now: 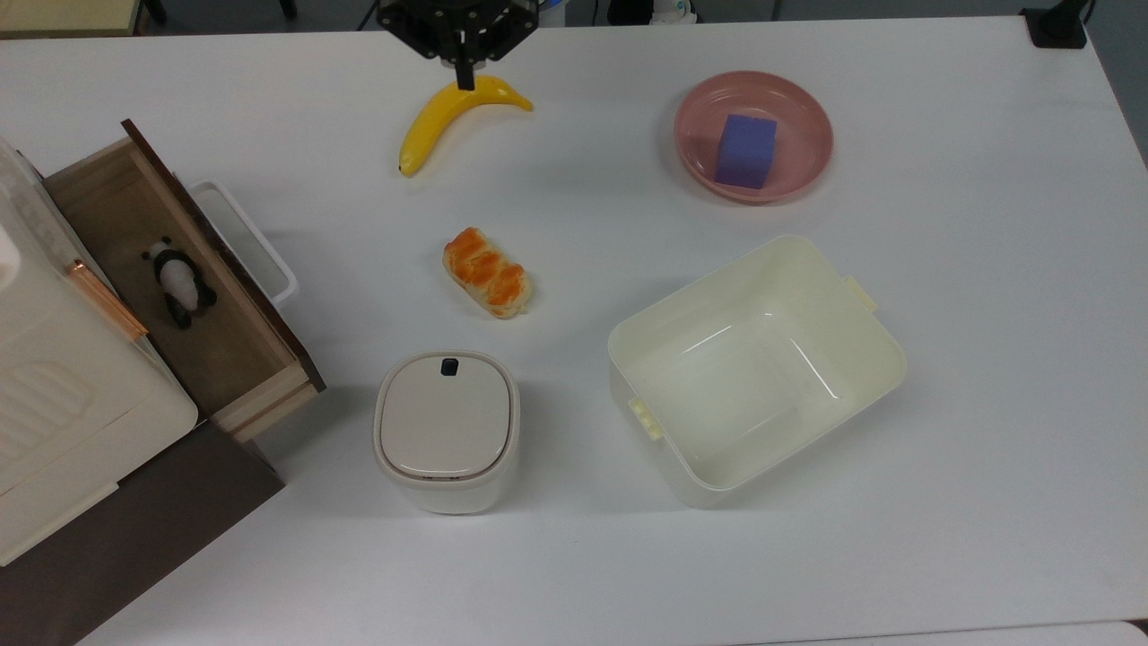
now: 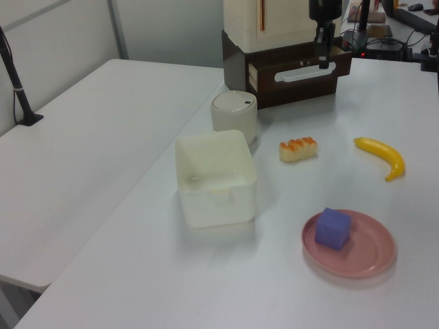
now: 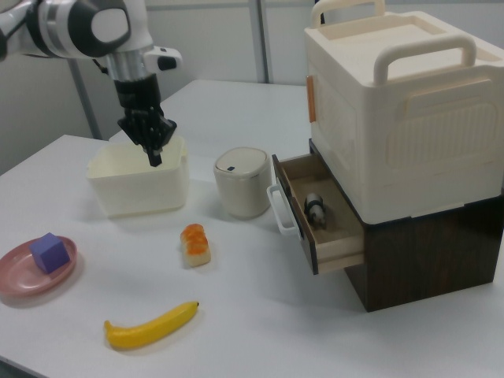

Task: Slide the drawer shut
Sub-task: 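Move the gripper down toward the open wooden drawer's front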

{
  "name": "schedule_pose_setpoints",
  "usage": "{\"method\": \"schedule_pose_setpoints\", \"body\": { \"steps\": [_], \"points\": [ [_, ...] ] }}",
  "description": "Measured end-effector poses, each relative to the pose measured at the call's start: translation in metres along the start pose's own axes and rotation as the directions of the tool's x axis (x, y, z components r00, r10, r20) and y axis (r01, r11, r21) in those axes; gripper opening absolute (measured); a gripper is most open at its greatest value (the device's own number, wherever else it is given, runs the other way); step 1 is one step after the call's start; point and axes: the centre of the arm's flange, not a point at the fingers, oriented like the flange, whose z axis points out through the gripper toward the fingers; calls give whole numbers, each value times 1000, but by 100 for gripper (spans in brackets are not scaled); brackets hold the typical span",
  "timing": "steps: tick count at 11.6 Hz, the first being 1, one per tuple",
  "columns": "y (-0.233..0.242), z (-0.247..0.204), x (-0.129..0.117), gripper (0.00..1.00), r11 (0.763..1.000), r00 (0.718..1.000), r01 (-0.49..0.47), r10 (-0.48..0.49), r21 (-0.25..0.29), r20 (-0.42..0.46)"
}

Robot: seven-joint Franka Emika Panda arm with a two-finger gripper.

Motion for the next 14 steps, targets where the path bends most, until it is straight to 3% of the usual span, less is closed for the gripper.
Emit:
{"method": "schedule_pose_setpoints", "body": {
  "steps": [5, 7, 10, 13, 14],
  "points": [
    [57, 46, 14, 1, 979, 978, -206, 206, -1, 44],
    [80, 74, 27, 1, 947, 946, -322, 322, -3, 39],
    [120, 116, 46, 1, 841, 841, -541, 540, -5, 29],
    [152, 135, 58, 1, 738, 738, -674, 675, 25, -27],
    [157, 135, 60, 1, 724, 722, -689, 690, 36, -44]
  ]
}}
